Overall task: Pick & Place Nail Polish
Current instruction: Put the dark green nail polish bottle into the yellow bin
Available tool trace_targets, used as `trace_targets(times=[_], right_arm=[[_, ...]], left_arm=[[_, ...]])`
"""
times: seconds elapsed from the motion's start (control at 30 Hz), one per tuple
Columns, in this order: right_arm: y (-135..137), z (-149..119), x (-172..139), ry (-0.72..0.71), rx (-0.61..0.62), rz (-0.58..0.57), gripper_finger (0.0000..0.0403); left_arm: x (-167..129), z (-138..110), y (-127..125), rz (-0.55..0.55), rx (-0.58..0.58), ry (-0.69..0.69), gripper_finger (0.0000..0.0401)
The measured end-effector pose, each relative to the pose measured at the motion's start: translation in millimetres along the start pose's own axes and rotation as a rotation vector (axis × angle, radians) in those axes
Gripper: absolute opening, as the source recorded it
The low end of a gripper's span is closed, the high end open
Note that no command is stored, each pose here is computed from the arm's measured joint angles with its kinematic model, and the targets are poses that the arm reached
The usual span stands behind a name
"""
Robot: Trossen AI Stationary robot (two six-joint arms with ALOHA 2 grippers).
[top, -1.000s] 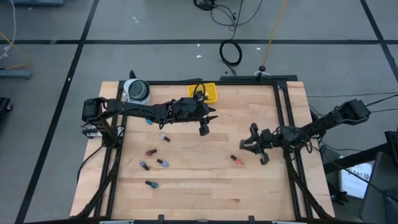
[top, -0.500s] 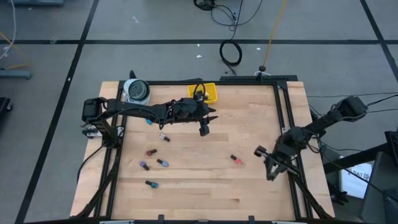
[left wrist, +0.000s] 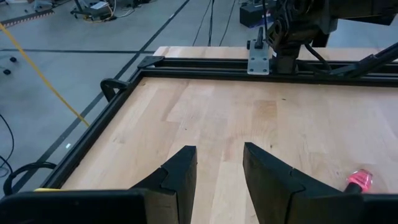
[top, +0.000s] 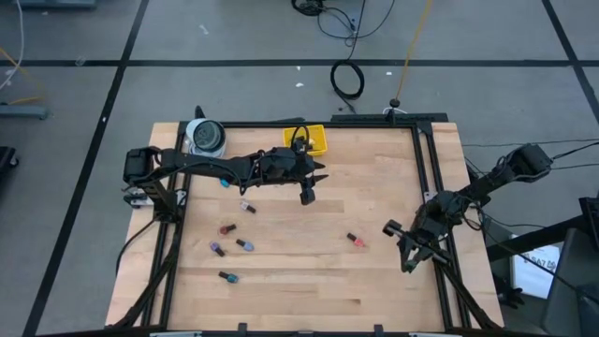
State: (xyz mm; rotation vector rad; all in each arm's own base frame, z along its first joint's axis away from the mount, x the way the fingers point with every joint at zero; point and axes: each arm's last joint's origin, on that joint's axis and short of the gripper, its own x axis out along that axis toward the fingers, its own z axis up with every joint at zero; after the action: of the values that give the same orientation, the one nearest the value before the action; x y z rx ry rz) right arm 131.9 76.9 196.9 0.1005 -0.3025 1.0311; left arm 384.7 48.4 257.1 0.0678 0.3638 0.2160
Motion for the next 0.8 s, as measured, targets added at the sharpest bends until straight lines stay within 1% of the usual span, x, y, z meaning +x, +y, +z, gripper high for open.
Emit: trace_targets(times=[0.27, 0.3, 0.37, 0.43, 0.5, 0.7, 0.8], right_arm=[[-0.2, -0.1, 0.1, 0.001, 0.001, -0.004, 0.0052], [-0.8, -0.2, 0.0, 0.000, 0.001, -0.024, 0.0052], [-3.6, -1.1, 0.0, 0.000, 0.001, -0.113, 0.0052], [-7.9, -2.7, -0.9, 0.007, -0.010, -0.240, 0.0052], [-13.7, -4.5, -3.3, 0.016, -0.021, -0.404, 0.0052], [-32.9, -11.9, -19.8, 0.090, -0.086, -1.035, 0.0052], [-38.1, -14.8, -29.8, 0.127, -0.118, -1.328, 0.0052]], left_arm=[[6.5, -6.5, -1.2, -0.002, -0.002, 0.019, 0.0127], [6.8, -7.3, -1.3, -0.002, -0.002, 0.023, 0.0127], [9.6, -9.0, -1.7, -0.001, -0.003, 0.018, 0.0127], [11.0, -10.2, -2.0, -0.001, -0.006, 0.020, 0.0127], [11.2, -9.8, -2.0, -0.001, -0.013, 0.014, 0.0127], [11.2, -7.5, -1.4, 0.002, -0.029, -0.010, 0.0127], [10.9, -6.1, -1.2, 0.002, -0.033, -0.022, 0.0127]])
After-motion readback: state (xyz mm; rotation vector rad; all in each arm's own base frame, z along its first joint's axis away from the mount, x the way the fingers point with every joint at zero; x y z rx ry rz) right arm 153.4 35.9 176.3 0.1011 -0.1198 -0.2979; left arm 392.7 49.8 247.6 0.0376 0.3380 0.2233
